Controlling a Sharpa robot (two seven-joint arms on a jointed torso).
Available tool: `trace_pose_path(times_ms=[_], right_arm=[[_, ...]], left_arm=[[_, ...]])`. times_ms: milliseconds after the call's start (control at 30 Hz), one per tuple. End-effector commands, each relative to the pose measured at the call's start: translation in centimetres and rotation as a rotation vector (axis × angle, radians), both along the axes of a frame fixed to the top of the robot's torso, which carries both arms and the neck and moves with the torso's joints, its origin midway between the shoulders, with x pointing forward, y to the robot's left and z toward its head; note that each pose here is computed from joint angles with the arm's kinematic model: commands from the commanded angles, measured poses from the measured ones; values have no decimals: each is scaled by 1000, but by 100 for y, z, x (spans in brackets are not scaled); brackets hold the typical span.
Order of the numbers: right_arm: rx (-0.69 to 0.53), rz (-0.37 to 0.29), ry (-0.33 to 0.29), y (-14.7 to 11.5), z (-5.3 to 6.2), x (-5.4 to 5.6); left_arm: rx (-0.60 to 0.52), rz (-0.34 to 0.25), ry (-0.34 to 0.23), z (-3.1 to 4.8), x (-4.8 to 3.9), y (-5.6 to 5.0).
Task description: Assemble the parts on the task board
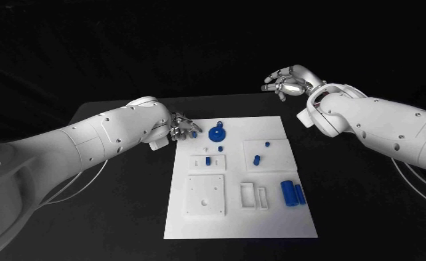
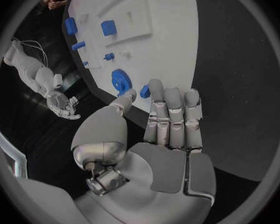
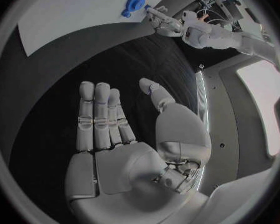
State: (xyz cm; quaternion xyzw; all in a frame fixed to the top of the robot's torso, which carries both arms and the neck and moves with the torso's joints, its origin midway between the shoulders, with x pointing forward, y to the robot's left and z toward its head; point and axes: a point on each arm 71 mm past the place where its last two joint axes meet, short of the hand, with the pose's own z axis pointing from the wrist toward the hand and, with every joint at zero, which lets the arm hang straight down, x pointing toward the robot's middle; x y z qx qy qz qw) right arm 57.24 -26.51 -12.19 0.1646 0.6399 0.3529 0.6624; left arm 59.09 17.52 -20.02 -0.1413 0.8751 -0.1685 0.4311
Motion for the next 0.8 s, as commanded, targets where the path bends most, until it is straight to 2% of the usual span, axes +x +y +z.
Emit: trace_pose_path(times_ms=[33, 367, 800], right_arm=[[0, 11, -1, 17, 1, 0], [0, 15, 3, 28, -9, -1], [-1, 16, 9, 29, -24, -3]], left_arm=[[-2, -11, 12, -34, -12, -13], [0, -10, 14, -42, 4, -25], [-10, -21, 31, -76, -18, -10]])
